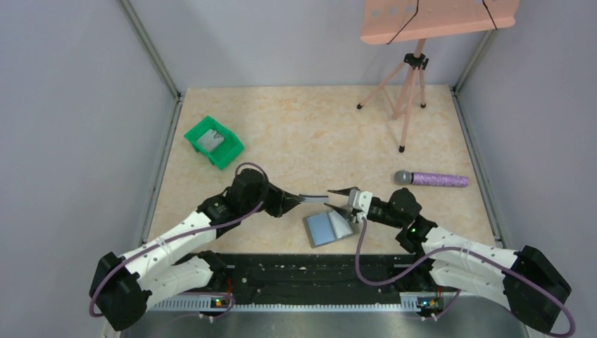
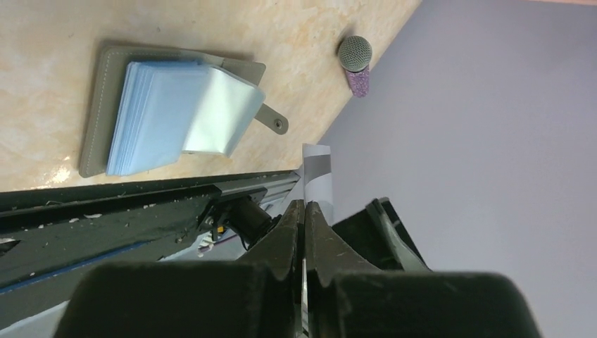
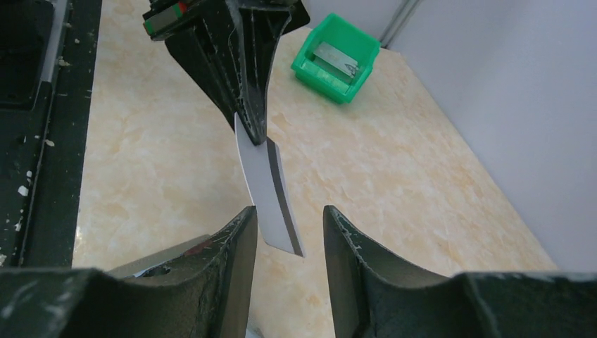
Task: Take the credit cards out of the card holder
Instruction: Place the credit card in the storage box.
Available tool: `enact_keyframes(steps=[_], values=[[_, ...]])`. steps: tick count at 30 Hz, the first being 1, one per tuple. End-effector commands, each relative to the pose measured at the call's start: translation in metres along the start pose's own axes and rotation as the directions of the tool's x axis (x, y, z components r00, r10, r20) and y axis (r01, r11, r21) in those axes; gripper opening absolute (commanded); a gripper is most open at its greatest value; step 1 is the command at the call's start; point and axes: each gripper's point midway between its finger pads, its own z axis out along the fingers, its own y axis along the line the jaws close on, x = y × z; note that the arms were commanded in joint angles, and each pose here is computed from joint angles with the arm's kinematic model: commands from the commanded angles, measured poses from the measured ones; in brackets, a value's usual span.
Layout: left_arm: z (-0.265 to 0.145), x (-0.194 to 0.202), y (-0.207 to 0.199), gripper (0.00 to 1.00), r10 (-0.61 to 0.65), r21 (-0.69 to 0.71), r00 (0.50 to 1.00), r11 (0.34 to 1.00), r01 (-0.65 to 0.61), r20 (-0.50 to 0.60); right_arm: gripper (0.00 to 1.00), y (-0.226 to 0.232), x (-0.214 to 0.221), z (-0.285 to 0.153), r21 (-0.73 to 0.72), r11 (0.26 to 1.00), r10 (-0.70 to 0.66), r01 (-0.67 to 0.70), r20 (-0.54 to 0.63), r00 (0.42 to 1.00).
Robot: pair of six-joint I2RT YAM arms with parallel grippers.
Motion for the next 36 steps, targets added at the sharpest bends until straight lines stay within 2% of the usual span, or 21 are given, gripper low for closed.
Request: enact_keyframes(steps=[1, 7, 12, 16, 24, 31, 34, 36], values=[[0.003, 0.001, -0.007, 0.00, 0.072, 0.000, 0.997, 0.997, -0.072, 0.004, 0.40, -0.007, -0.020, 0.009, 0.005, 0.997, 0.080, -0.080, -0.011, 0.997], [0.009, -0.009, 0.004, 0.00, 0.073, -0.032, 0.996, 0.997, -0.071, 0.045, 0.41, 0.005, -0.011, 0.013, -0.021, 0.995, 0.099, -0.102, -0.116, 0.988], [0.009, -0.011, 0.008, 0.00, 0.071, -0.043, 0.996, 0.997, -0.068, 0.058, 0.46, 0.010, -0.001, 0.018, -0.002, 0.992, 0.121, -0.124, -0.197, 0.973], [0.011, -0.013, 0.014, 0.00, 0.051, -0.064, 0.997, 0.997, -0.047, 0.062, 0.44, 0.014, 0.007, 0.027, 0.036, 0.988, 0.154, -0.150, -0.258, 0.954], [0.015, -0.015, 0.023, 0.00, 0.034, -0.081, 0.998, 0.996, -0.029, 0.061, 0.43, 0.015, 0.020, 0.051, 0.103, 0.989, 0.134, -0.103, -0.360, 0.923], [0.014, -0.012, 0.022, 0.00, 0.014, -0.062, 0.999, 0.998, -0.011, 0.043, 0.32, 0.019, 0.026, 0.060, 0.106, 0.991, 0.120, -0.085, -0.384, 0.915], [0.010, -0.011, 0.016, 0.00, 0.046, -0.047, 0.998, 0.998, -0.044, 0.044, 0.21, 0.022, 0.031, 0.060, 0.095, 0.992, 0.118, -0.087, -0.400, 0.909], [0.008, -0.010, 0.012, 0.00, 0.056, -0.037, 0.997, 0.998, -0.054, 0.048, 0.06, 0.020, 0.032, 0.060, 0.108, 0.990, 0.123, -0.086, -0.404, 0.907]])
